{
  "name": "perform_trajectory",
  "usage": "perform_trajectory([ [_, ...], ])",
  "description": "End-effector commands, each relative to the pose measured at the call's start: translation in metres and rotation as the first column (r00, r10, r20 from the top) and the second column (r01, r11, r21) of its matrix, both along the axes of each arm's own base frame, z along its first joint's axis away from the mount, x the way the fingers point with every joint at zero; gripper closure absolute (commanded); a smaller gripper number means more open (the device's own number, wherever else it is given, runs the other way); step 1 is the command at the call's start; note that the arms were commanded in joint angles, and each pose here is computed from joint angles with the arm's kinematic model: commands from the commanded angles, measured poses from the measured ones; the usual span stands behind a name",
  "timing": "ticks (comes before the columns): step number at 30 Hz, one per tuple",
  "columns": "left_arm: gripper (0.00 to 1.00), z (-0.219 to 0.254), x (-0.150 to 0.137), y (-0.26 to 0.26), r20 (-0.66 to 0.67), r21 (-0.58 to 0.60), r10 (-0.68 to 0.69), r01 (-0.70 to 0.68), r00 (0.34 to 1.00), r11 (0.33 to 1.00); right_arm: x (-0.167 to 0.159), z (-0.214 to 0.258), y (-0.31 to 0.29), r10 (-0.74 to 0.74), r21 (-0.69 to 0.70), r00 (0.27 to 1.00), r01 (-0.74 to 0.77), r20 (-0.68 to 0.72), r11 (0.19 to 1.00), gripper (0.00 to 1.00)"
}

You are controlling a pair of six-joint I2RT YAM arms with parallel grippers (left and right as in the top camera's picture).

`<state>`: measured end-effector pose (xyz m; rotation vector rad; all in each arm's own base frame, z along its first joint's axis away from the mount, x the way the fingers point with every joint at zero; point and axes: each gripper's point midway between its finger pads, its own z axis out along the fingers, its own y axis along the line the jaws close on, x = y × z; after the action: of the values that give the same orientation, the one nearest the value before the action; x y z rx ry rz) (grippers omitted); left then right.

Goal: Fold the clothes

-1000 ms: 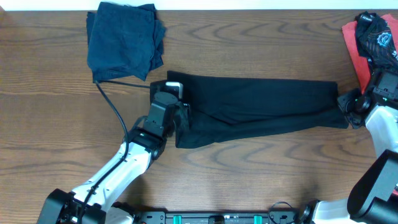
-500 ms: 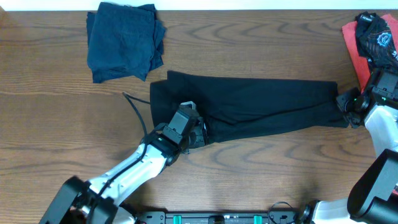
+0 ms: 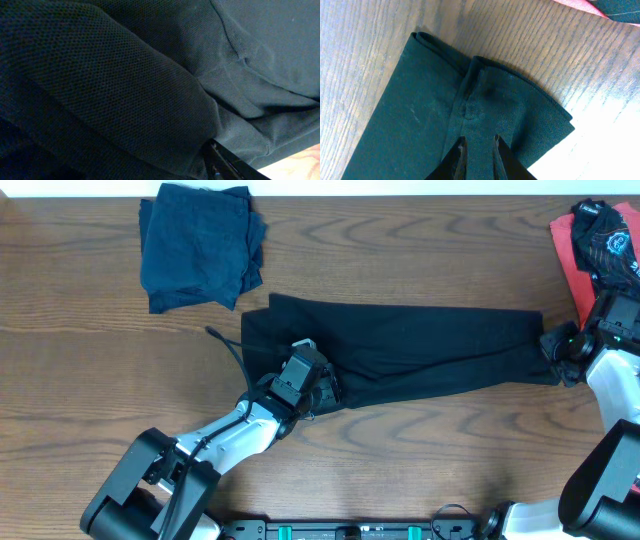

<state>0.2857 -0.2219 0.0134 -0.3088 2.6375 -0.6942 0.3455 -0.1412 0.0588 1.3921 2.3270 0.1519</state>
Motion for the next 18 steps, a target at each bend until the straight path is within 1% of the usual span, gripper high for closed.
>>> perform_trajectory([
  [1, 0.43, 0.003, 0.005, -0.007, 0.001, -0.016, -0.004, 0.004, 1.000, 1.000, 0.004, 0.001, 0.002, 0.005, 0.004, 1.000, -0.005, 0.002, 1.000, 0.83],
  [6, 0.43, 0.014, 0.007, -0.020, 0.000, -0.071, -0.040, 0.040, 0.999, 0.997, 0.003, 0.000, 0.003, 0.014, 0.001, 1.000, -0.014, -0.004, 1.000, 0.82],
  [9, 0.45, 0.015, 0.007, -0.021, -0.003, -0.070, -0.041, 0.041, 0.999, 0.997, 0.001, 0.000, 0.002, 0.012, -0.003, 1.000, -0.012, -0.012, 1.000, 0.82],
  [10, 0.47, 0.015, 0.007, -0.021, -0.006, -0.069, -0.041, 0.041, 0.999, 0.997, 0.001, 0.000, 0.002, 0.018, -0.005, 1.000, -0.018, -0.014, 1.000, 0.82],
  [12, 0.49, 0.014, 0.005, -0.020, -0.014, -0.067, -0.044, 0.043, 0.999, 0.997, 0.000, -0.001, 0.002, 0.027, -0.010, 0.999, -0.027, -0.019, 1.000, 0.81],
  [17, 0.49, 0.013, 0.005, -0.020, -0.017, -0.067, -0.045, 0.044, 0.999, 0.997, -0.004, -0.002, 0.000, 0.018, -0.021, 0.999, -0.019, -0.037, 1.000, 0.81],
  [18, 0.52, 0.013, 0.005, -0.020, -0.017, -0.067, -0.045, 0.044, 0.999, 0.997, -0.004, -0.002, 0.000, 0.018, -0.021, 0.999, -0.019, -0.037, 1.000, 0.81],
])
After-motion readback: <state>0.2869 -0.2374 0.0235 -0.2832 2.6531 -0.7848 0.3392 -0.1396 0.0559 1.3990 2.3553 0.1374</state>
